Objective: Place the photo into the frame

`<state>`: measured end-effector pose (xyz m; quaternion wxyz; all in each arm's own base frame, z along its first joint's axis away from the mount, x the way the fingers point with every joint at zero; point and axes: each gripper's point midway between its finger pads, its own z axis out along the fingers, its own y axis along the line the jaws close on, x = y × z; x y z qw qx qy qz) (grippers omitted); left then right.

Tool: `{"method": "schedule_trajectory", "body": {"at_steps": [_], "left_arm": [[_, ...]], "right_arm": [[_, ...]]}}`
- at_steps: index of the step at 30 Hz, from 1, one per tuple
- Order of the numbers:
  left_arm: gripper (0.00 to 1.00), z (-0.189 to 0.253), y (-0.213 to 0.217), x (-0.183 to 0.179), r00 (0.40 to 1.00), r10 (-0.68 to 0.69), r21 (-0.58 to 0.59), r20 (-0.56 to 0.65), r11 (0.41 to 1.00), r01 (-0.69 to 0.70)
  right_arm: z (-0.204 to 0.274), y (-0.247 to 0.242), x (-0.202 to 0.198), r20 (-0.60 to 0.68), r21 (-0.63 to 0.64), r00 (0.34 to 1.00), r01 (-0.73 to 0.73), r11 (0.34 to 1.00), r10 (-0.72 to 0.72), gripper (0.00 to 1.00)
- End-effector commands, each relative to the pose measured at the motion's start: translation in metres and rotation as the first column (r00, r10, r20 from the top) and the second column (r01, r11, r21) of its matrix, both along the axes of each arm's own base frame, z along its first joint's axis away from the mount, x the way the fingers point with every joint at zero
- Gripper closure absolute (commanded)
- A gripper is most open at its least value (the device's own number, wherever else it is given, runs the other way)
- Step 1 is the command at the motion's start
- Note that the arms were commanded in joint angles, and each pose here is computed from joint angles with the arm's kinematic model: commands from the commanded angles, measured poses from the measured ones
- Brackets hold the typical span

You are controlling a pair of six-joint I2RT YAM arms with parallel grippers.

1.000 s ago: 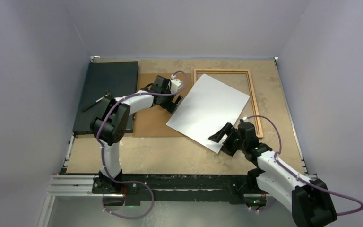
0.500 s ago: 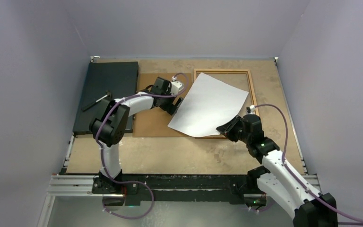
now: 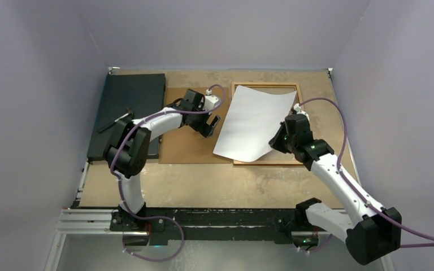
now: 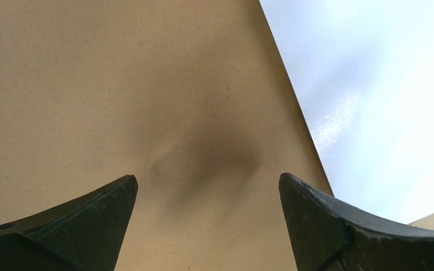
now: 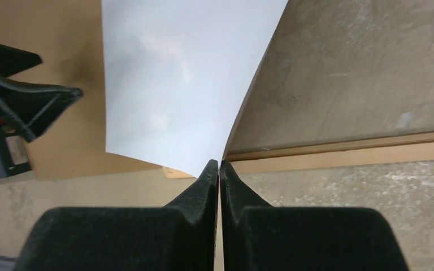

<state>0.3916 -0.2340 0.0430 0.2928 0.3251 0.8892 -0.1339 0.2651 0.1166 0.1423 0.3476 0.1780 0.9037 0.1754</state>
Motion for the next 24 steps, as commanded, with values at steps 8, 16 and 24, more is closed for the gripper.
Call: {"method": "schedule_trajectory", "body": {"at_steps": [8,16,24], "left_arm": [[0.04,0.060,-0.005,0.016,0.996,-0.002,-0.078,0.089,0.997,0.009],[0.04,0.056,-0.009,0.016,0.997,-0.008,-0.092,0.076,0.996,0.015],[0.05,0.062,-0.009,0.016,0.997,-0.010,-0.092,0.081,0.996,0.018]], "right_arm": [[0.006,-0.022,-0.001,-0.084,-0.219,0.994,-0.082,0.972,0.064,1.00],[0.036,-0.044,0.000,-0.048,-0.338,0.997,-0.073,0.938,0.060,1.00],[0.036,-0.055,0.034,-0.075,-0.483,0.995,-0.094,0.870,0.065,1.00]]}}
